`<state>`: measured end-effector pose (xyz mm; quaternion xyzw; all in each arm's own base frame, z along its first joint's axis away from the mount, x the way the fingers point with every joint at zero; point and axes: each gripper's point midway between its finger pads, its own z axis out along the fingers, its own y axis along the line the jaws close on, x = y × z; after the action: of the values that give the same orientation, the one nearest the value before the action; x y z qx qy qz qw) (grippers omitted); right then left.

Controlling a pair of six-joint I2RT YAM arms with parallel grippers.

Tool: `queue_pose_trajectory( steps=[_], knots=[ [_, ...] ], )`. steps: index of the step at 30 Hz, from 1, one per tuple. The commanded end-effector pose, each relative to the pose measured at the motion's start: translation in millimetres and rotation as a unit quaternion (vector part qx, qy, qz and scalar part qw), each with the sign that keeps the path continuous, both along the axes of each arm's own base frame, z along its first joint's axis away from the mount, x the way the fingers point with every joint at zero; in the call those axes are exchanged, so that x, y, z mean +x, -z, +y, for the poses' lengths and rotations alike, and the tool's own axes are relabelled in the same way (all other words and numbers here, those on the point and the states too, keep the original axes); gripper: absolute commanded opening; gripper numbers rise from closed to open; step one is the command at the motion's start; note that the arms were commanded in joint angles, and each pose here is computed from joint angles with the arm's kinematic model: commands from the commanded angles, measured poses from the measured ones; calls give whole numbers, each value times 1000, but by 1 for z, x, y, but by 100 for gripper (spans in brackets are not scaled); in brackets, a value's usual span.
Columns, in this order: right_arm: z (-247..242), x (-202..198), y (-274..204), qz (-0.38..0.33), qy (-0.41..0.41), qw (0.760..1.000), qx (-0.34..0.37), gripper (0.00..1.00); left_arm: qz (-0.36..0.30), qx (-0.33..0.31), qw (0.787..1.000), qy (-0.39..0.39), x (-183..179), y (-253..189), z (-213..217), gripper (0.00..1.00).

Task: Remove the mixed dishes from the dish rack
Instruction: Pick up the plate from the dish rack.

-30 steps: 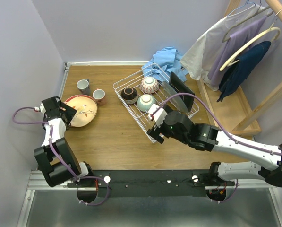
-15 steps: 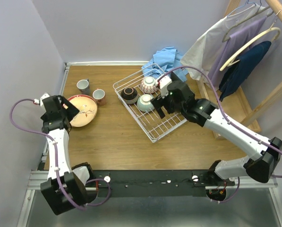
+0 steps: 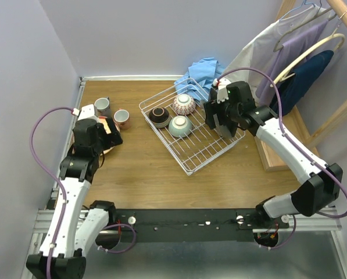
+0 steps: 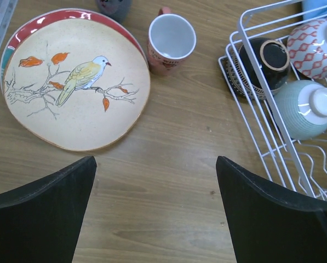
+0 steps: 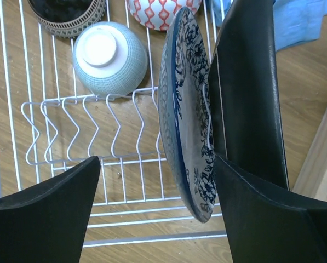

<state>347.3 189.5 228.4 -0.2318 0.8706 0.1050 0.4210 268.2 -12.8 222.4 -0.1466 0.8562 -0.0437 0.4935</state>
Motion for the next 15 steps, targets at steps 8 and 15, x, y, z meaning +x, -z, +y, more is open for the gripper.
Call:
queue_pose_trajectory(
  steps=[8, 15],
  knots=[
    [4, 15, 18, 63, -34, 996, 59, 67, -72, -16, 997, -24, -44, -33, 7, 99],
    [6, 24, 30, 79, -44, 993, 72, 50, -69, -50, 996, -12, -46, -23, -4, 99]
  ],
)
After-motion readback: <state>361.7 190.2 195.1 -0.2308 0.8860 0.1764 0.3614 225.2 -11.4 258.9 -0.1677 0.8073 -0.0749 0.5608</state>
